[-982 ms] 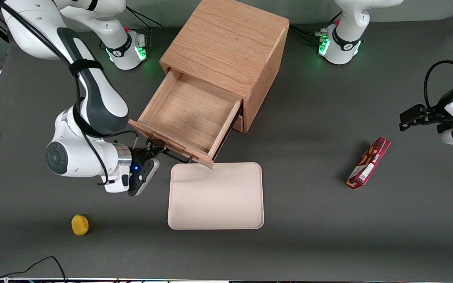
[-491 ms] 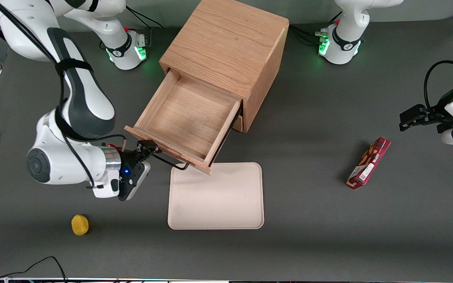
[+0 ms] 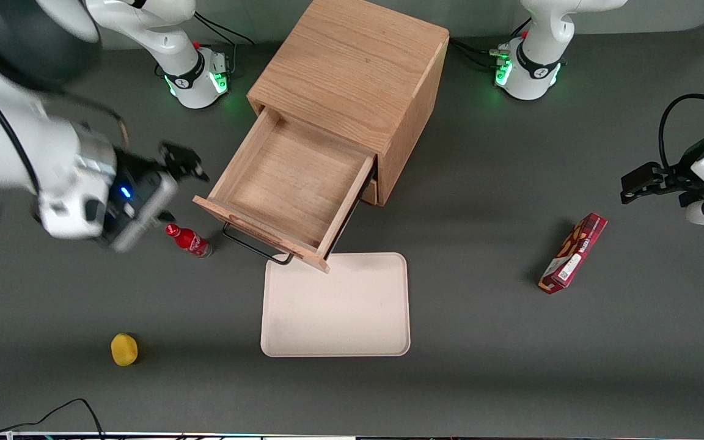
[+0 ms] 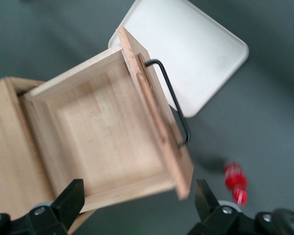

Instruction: Open upper drawer

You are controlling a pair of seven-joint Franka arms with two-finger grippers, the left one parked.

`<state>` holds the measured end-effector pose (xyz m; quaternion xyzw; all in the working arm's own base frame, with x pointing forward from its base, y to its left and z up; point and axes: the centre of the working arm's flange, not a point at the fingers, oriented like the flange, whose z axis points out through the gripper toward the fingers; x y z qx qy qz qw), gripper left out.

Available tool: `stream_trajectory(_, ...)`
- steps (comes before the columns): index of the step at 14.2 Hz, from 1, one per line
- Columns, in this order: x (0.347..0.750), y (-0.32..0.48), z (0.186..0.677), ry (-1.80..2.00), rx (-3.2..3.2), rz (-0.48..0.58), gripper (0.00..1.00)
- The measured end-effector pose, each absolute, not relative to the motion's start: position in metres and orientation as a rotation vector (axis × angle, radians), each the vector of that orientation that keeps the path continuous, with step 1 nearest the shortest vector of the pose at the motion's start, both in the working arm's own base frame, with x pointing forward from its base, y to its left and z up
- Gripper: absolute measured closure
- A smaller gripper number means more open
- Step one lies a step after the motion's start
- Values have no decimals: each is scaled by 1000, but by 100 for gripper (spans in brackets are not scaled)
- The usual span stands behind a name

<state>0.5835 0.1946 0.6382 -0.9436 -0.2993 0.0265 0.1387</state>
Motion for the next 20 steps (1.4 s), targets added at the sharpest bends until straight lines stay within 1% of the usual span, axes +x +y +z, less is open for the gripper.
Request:
stream_trajectory(3,542,164,696,-489,-2939,68,0)
stream_trajectory(5,530,119,713,-170,-3013,63,0)
stream_trajectory(7,514,82,717,9,-3032,80,0)
stream_trajectory(9,488,60,707,98,-3047,107,0)
stream_trajectory(12,443,43,673,162,-3054,14,0)
stream_trajectory(14,423,33,643,190,-3074,-26,0)
stream_trajectory(16,416,27,632,198,-3112,-59,0)
stream_trajectory(20,428,20,650,217,-3127,-141,0)
